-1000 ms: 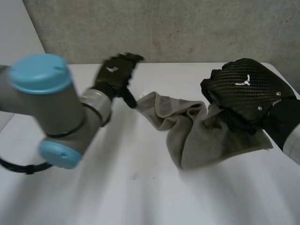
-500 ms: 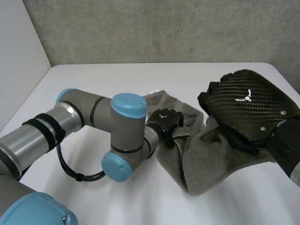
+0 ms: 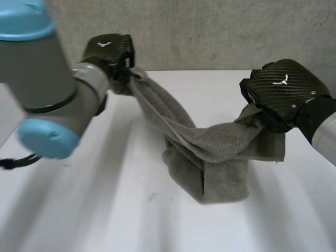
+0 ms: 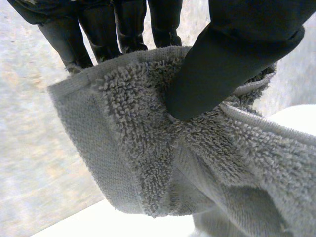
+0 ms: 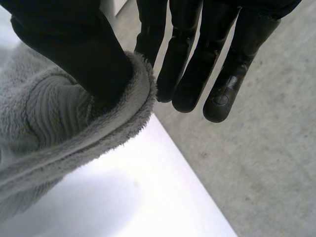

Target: Fold the towel.

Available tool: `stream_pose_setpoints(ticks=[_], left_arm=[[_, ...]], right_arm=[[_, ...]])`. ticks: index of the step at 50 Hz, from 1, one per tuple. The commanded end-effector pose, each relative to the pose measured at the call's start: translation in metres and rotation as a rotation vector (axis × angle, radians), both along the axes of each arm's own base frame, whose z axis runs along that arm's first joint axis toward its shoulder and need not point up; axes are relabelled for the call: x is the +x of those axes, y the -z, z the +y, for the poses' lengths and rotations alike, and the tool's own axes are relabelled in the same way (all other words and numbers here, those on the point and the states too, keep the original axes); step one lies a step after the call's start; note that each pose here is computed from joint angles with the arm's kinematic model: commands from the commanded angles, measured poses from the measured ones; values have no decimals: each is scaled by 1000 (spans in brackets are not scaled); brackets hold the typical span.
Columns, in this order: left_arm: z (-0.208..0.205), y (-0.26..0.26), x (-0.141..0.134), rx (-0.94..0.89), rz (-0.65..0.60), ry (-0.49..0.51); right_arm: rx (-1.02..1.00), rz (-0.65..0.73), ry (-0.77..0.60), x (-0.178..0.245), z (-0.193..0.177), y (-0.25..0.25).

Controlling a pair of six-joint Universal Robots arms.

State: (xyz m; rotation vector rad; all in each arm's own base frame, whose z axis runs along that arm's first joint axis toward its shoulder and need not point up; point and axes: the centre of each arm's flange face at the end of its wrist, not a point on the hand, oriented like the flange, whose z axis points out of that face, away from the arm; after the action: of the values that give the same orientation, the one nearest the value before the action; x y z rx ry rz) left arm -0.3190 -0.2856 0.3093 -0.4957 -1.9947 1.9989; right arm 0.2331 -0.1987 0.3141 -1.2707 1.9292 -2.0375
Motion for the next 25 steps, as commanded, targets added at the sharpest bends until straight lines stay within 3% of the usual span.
stream_pose_setpoints(ticks=[1,2,6,8,10,15,16,18,20,21,22,23,24,25], left_arm=[[42,15,49,3,-287,-40],[42,15,49,3,-287,-40],[58,36,73,12,-491,-52],[58,37,73,12,-492,-52],[60,53,78,24,-588,-37],[31,47,74,-42,-564,-80],[31,47,74,-42,-564,-80],[13,32,68,-115,-525,-109],[-17,-18,57,-304,-416,-172],[-17,-18,57,-305,-416,-172],[-28,-52,53,-418,-348,-207],[-34,-77,52,-500,-293,-234],[-34,-77,52,-500,-292,-234],[-37,-102,51,-585,-216,-254]], right_arm=[[304,152,-17,7,-22,49],[305,152,-17,7,-22,49],[493,365,-97,9,-18,84],[520,437,-137,11,-20,93],[514,449,-136,14,-26,97],[375,356,-51,36,-61,83],[271,294,-17,46,-76,65],[163,229,18,52,-90,46],[56,149,57,56,-103,24],[-66,42,102,59,-116,-3],[-215,-98,147,60,-127,-36],[-216,-99,147,60,-127,-37],[-338,-205,168,59,-130,-65],[-446,-286,182,56,-129,-89]])
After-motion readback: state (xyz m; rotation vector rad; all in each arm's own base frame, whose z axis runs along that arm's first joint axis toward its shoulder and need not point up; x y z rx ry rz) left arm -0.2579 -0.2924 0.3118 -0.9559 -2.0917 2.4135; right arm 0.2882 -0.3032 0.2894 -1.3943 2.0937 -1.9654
